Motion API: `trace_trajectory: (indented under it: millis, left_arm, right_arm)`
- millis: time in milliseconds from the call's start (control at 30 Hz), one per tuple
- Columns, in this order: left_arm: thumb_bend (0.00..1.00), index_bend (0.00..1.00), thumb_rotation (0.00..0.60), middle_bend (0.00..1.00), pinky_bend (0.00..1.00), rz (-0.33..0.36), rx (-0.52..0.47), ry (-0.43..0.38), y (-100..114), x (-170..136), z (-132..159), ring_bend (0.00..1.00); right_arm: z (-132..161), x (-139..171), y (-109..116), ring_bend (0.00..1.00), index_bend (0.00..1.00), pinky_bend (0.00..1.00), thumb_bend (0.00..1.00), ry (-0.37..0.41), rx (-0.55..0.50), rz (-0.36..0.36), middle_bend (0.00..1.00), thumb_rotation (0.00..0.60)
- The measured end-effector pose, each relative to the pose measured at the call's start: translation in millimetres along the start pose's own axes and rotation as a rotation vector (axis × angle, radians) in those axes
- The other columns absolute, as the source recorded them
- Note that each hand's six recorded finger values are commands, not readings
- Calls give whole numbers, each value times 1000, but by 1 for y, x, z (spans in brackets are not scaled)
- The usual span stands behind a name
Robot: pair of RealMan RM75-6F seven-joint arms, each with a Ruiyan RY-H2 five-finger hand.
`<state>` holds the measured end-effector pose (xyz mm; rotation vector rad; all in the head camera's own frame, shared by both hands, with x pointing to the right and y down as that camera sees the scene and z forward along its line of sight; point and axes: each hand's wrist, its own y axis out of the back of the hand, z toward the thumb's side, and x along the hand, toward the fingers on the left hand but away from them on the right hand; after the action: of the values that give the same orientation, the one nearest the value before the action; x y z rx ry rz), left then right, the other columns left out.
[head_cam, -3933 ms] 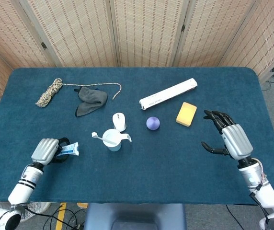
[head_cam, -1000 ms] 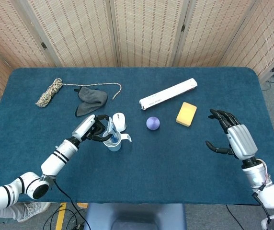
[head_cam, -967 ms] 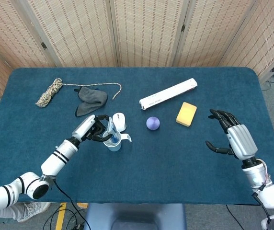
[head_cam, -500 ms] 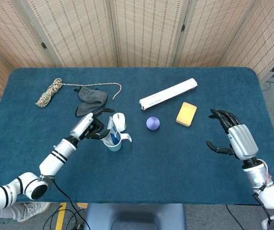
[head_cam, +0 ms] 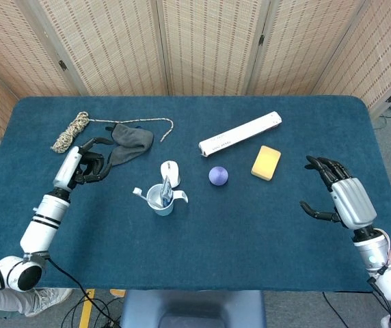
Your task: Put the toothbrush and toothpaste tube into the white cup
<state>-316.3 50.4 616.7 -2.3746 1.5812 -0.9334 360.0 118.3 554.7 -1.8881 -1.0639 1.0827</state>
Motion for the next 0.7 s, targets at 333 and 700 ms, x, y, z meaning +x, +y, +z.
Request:
trace_trajectory:
  millis: [333,700]
  left_arm:
    - [430,348,600,595,606,115,387,150,45,-54,-53,442]
    - [430,325,600,533,429,210,724,224,73,-135,-88,409]
  right_arm:
    - [-20,20,3,133,0,162,255,-81,80,44,212,600]
    - [-37,49,-1,90,0,162,281,-161,87,73,165,600]
